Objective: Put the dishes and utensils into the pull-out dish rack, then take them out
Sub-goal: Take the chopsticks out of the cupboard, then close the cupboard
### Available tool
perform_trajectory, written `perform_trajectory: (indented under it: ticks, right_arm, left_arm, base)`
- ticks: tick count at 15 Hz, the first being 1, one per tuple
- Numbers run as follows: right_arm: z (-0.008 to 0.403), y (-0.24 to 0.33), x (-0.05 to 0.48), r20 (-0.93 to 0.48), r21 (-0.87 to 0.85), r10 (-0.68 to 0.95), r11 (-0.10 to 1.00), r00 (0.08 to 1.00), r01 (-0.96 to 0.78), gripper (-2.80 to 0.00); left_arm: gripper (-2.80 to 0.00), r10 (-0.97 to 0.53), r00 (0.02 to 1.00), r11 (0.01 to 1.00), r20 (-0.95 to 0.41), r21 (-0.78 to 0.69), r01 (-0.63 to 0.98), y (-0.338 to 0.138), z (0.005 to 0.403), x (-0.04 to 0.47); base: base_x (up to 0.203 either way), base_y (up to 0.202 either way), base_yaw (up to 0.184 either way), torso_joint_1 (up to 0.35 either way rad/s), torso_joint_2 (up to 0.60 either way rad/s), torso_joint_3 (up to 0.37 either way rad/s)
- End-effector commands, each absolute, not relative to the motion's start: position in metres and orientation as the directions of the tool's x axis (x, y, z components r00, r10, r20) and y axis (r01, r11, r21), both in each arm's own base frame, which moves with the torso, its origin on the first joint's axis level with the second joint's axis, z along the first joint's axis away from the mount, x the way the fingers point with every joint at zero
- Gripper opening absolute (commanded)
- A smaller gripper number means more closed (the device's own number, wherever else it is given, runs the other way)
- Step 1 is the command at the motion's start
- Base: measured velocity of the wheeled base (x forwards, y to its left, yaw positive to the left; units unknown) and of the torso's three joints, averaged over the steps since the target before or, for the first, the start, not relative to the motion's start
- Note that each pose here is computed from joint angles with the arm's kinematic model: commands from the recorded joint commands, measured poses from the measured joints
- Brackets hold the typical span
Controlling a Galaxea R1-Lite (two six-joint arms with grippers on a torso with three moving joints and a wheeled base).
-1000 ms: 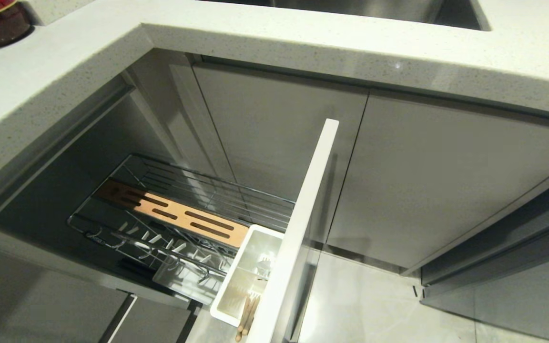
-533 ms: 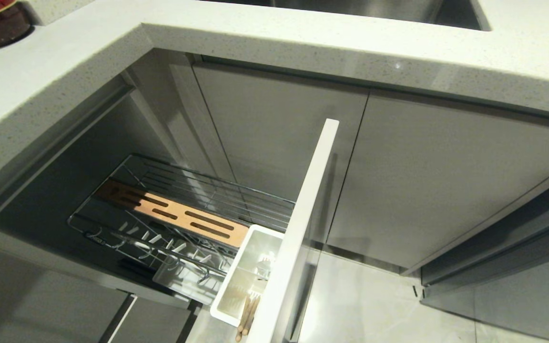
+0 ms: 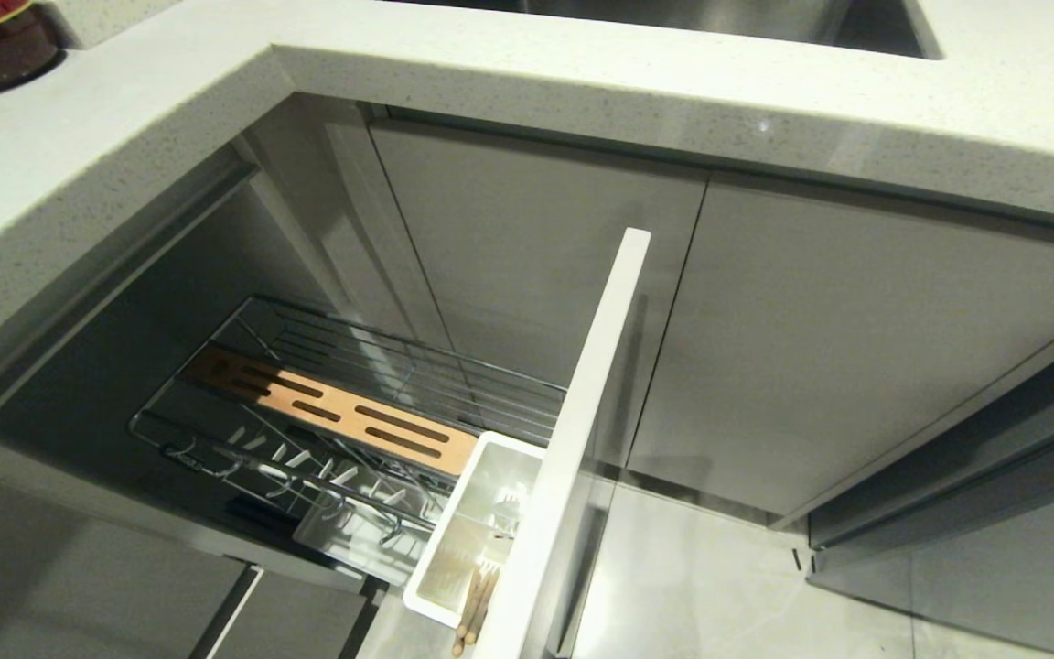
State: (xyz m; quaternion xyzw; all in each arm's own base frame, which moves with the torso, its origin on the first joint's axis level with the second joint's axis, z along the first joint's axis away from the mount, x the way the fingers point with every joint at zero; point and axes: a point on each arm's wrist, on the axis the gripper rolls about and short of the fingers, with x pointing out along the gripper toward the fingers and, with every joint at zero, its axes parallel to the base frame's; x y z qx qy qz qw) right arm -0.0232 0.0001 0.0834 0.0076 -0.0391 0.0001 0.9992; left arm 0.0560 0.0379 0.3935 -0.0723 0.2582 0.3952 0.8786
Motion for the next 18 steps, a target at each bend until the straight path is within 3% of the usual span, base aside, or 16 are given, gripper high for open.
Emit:
perform_trajectory:
  ticks: [1,6,7,18]
  right_arm:
    - [0.0762,0.0001,-0.0211,0.054,0.015,0.0,1.0,0.999,-0.001,-2.8]
    - [0.0762,0.0001,-0.0211,0.054,0.015,0.0,1.0,0.999,-0.001,-2.8]
    - [0.0762,0.0001,-0.0211,0.054,0.015,0.0,1.0,0.999,-0.001,-2.8]
    - [0.0762,0.0001,-0.0211,0.054,0.015,0.0,1.0,0.999,-0.001,-2.8]
  left_arm:
    - [-2.8,0.66,0.551,0.674,-0.511,0.078,-0.735,0.0376,0.3939,0.0549]
    - [-2.8,0.667,0.551,0.669,-0.502,0.078,-0.74,0.0366,0.3951,0.0528]
    - [0.0,0.67,0.548,0.666,-0.501,0.08,-0.742,0.0367,0.3951,0.0528]
    - [0.0,0.678,0.554,0.661,-0.482,0.07,-0.747,0.0344,0.397,0.0477]
  base:
    - [0.0,0.0,0.0,0.0,0.0,0.0]
    - [0.0,0.0,0.0,0.0,0.0,0.0]
    - [0.0,0.0,0.0,0.0,0.0,0.0]
    - [0.0,0.0,0.0,0.0,0.0,0.0]
